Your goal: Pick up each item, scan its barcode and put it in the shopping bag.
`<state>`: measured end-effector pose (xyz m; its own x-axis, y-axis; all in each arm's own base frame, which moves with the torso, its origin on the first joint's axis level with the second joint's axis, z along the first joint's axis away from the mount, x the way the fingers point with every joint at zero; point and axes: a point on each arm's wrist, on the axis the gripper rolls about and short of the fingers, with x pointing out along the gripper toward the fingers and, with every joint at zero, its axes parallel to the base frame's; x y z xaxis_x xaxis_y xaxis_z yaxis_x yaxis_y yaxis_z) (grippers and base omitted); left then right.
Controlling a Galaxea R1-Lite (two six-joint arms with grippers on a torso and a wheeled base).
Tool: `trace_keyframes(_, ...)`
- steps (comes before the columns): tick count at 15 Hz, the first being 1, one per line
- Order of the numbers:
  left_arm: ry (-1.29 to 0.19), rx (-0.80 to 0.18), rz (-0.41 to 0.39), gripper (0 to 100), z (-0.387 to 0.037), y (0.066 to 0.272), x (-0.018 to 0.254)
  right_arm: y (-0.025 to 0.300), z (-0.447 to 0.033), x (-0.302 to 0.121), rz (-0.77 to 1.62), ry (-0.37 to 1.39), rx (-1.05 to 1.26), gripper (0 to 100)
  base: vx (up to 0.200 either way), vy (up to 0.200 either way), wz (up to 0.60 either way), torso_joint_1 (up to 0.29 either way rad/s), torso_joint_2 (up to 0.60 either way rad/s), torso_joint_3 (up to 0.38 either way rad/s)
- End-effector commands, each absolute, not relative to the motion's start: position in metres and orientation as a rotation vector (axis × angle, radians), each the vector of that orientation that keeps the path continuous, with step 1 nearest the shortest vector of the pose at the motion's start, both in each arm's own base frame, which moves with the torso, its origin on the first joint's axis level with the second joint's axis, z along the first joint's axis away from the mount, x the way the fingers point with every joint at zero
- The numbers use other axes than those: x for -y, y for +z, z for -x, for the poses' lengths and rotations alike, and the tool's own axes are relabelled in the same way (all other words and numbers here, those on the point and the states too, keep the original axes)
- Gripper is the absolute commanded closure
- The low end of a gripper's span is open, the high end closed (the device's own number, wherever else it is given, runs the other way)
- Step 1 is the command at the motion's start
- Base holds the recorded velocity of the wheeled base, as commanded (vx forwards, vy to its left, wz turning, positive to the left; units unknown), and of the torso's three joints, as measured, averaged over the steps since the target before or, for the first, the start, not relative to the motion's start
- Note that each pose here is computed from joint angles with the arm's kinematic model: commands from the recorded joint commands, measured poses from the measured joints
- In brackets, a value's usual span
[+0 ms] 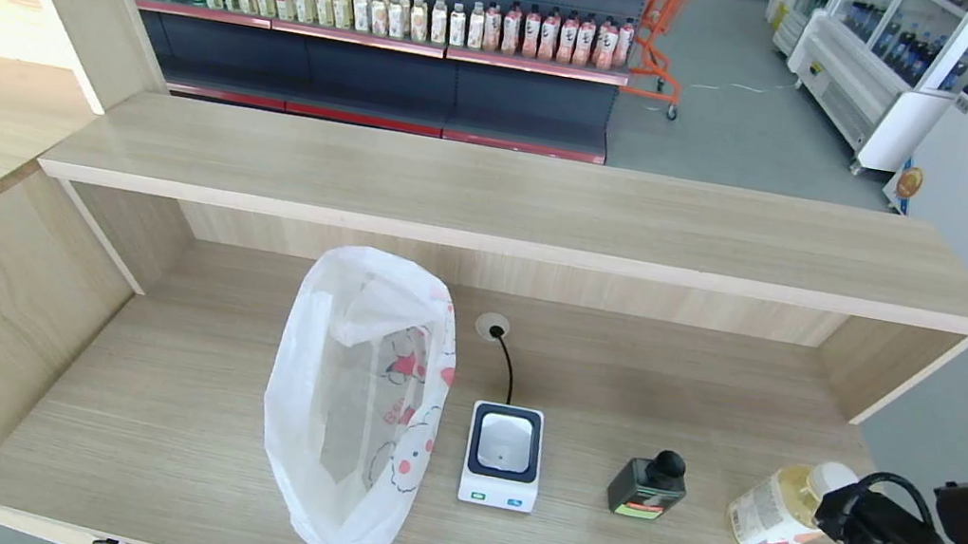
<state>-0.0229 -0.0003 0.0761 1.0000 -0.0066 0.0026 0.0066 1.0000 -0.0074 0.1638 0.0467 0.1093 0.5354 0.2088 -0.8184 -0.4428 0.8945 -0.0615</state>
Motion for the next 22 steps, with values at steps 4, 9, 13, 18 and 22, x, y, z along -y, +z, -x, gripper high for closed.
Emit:
trace_keyframes(4, -0.006, 0.003, 0.008, 0, 0.023, 0.076, 0.000, 0.082, -0.202, -0.052, 0.377, 0.424, -0.931, 0, 0.000, 0.000, 0.00, 0.000, 0.00, 0.000)
trace_keyframes(9, -0.006, 0.003, 0.008, 0, 0.023, 0.076, 0.000, 0.062, -0.237, -0.043, 0.536, 0.455, -0.845, 0, 0.000, 0.000, 0.00, 0.000, 0.00, 0.000)
trace_keyframes(13, -0.006, 0.003, 0.008, 0, 0.023, 0.076, 0.000, 0.060, -0.272, -0.051, 0.529, 0.537, -0.768, 0, 0.000, 0.000, 0.00, 0.000, 0.00, 0.000)
trace_keyframes(18, -0.006, 0.003, 0.008, 0, 0.023, 0.076, 0.000, 0.050, -0.294, -0.067, 0.550, 0.624, -0.724, 0, 0.000, 0.000, 0.00, 0.000, 0.00, 0.000)
trace_keyframes(22, -0.006, 0.003, 0.008, 0, 0.023, 0.076, 0.000, 0.038, -0.310, -0.077, 0.563, 0.634, -0.672, 0, 0.000, 0.000, 0.00, 0.000, 0.00, 0.000)
